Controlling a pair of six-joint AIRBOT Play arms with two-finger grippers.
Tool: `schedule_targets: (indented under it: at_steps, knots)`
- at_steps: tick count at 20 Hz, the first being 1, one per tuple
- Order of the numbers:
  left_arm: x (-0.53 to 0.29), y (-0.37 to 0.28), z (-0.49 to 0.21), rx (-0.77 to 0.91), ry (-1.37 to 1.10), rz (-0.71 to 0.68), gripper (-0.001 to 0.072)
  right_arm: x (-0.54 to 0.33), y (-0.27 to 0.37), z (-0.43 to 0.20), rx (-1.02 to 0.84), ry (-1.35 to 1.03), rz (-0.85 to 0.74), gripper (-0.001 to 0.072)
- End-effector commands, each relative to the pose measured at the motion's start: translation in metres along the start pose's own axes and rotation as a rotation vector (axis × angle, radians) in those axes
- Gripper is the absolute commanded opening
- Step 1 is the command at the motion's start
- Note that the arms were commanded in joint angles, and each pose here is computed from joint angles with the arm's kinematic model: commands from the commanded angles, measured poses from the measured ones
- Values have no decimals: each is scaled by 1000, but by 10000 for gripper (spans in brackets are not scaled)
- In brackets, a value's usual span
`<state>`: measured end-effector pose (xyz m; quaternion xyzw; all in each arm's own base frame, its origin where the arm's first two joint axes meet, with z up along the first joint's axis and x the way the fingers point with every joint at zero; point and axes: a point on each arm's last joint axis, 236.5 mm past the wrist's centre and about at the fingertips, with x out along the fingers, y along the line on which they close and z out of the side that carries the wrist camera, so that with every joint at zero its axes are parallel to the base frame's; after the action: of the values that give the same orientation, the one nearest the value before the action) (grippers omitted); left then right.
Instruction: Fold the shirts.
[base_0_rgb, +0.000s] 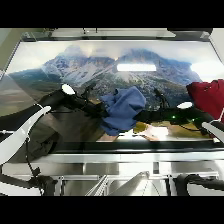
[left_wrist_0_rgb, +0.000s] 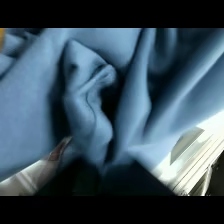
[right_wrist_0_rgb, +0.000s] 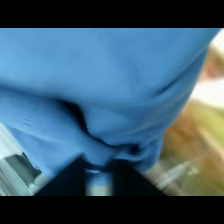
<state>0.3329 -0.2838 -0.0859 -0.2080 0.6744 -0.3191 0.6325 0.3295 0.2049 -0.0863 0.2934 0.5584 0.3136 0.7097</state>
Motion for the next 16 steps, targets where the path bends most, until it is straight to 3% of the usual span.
schedule_targets:
  at_steps: [1,6,9,12,16]
  knots:
    - [-2,-4,4,-25,-15,-38,32,6,9,9,-33,-10,47,16]
    - [-23,-63,17,36,-94,-232,32,-1,36,13,-68,14,128,14]
    - [-68,-129,2,189,-103,-378,21,-30,96,14,-169,24,270,14]
    - [-143,-225,-28,493,-144,-457,15,-94,186,31,-446,-87,353,13]
    - [-289,-372,-79,940,-516,-512,15,-236,345,30,-940,-479,334,13]
